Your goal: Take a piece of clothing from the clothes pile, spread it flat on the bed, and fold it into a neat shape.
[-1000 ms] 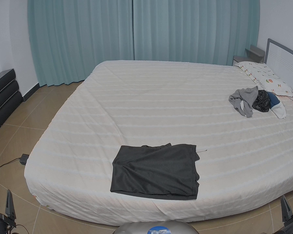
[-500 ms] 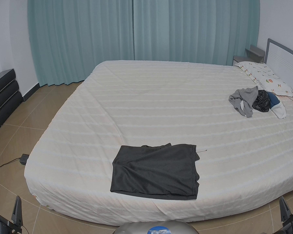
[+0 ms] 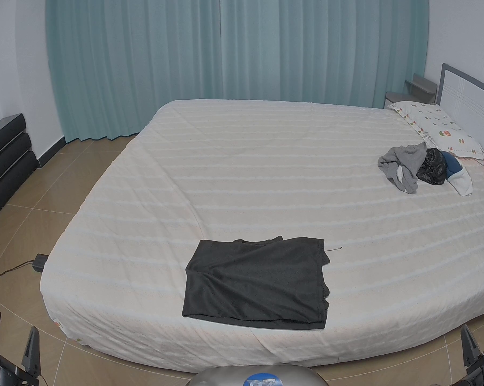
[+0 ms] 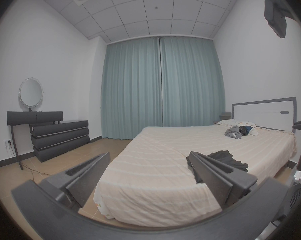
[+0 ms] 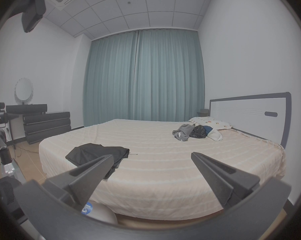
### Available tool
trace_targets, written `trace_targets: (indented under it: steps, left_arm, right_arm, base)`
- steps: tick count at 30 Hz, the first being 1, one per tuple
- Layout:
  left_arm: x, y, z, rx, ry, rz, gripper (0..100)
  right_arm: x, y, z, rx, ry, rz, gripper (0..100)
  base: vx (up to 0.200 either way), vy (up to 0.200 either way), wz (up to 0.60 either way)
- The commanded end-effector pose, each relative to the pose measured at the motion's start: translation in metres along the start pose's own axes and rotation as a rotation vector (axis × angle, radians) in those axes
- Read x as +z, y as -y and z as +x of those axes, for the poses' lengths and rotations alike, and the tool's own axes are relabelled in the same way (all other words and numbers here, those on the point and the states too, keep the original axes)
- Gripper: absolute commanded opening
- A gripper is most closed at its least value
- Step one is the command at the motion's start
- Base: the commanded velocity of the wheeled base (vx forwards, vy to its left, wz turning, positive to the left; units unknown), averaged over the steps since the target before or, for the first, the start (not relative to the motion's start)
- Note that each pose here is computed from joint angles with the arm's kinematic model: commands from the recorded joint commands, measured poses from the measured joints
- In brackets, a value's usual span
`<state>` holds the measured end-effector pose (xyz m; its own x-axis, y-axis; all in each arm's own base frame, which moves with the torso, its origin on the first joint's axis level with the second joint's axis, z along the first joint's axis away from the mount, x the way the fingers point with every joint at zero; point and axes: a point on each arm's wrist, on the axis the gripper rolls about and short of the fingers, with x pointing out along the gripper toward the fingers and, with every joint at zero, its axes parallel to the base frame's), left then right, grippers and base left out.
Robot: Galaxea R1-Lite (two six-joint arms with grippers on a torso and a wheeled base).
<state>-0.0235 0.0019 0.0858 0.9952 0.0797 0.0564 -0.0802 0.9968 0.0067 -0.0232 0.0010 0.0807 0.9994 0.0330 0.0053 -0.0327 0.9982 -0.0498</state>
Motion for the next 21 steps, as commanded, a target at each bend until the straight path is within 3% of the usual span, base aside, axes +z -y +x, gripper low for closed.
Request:
trace_targets:
  steps: [1, 21]
  left_arm:
    - [-0.0105, 0.0001, 0.0007, -0.008, -0.073, -0.004, 100]
    - [-0.0100, 0.0000, 0.0001, 0.003, -0.053, -0.007, 100]
  right_arm:
    - [-0.0050, 0.0000, 0.0002, -0.011, -0.010, 0.025, 100]
    - [-0.0051, 0.0000, 0.0002, -0.008, -0.012, 0.030, 100]
  base:
    - [0.000, 0.000, 0.00]
    - [0.000, 0.000, 0.00]
